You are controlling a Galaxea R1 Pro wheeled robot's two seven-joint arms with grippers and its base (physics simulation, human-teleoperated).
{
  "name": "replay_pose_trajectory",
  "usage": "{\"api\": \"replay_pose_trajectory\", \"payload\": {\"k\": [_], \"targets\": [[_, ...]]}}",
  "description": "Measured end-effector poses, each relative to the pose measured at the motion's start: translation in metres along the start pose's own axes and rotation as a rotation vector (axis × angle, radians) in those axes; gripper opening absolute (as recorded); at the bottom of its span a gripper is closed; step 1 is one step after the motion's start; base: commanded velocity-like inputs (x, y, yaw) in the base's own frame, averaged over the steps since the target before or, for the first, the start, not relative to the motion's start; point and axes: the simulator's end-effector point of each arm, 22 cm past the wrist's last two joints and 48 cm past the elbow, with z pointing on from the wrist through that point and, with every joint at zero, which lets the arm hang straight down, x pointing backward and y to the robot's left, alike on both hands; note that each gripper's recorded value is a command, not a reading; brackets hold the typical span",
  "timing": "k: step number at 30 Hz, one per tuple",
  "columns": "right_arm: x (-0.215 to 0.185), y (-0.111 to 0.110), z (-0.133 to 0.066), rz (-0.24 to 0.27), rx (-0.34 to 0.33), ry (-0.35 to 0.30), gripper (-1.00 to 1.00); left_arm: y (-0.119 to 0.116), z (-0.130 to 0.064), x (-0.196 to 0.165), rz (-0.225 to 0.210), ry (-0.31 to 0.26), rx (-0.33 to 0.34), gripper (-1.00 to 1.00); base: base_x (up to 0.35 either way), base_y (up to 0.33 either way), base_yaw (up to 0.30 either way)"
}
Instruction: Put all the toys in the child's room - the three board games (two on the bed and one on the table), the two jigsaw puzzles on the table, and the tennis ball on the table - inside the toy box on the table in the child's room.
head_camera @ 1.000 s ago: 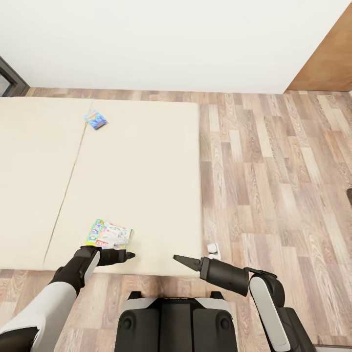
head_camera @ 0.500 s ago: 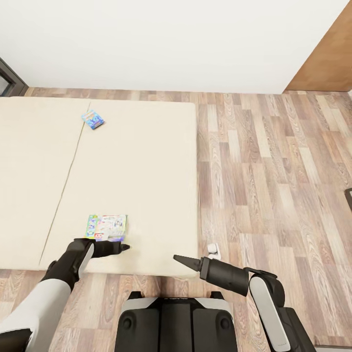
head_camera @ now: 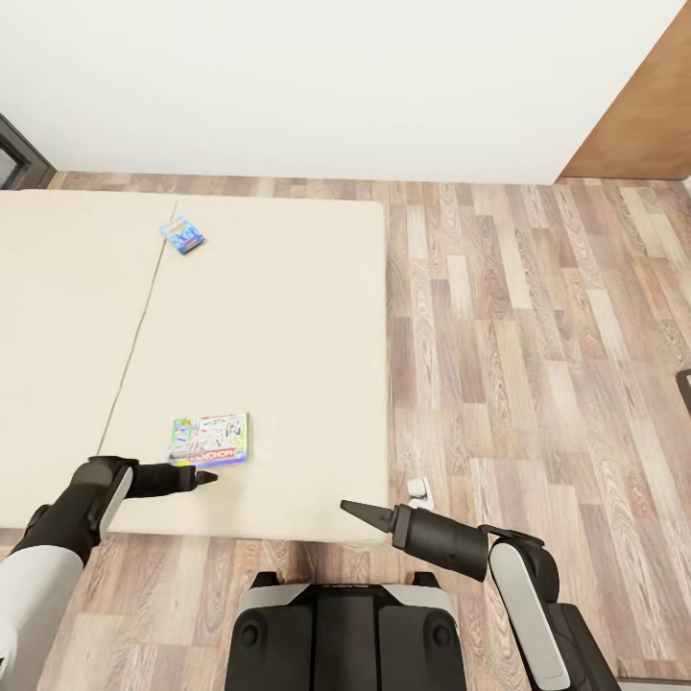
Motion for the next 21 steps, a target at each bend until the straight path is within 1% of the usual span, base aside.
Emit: {"api": "replay_pose_trajectory", "payload": {"k": [5,8,10,21], "targets": [[0.0,-0.001,0.0,0.0,0.006,0.0,1.0,0.001,0.0,-0.001,0.01,-0.006,0.003,1.0,0.0,0.0,0.0],[0.0,-0.002,0.0,0.0,0.007,0.0,1.0,0.006,-0.002,-0.006,0.016,-0.033,0.001,1.0,0.0,0.0,0.0],[0.0,-0.002,0.0,0.0,0.007,0.0,1.0,0.009,-0.003,-0.006,0.016,-0.039,-0.004,1.0,0.0,0.0,0.0],[0.0,-0.004,0.0,-0.001,0.019,-0.001,1.0,0.02,-0.005,-0.007,-0.003,-0.053,-0.019,1.0,0.0,0.0,0.0]]}}
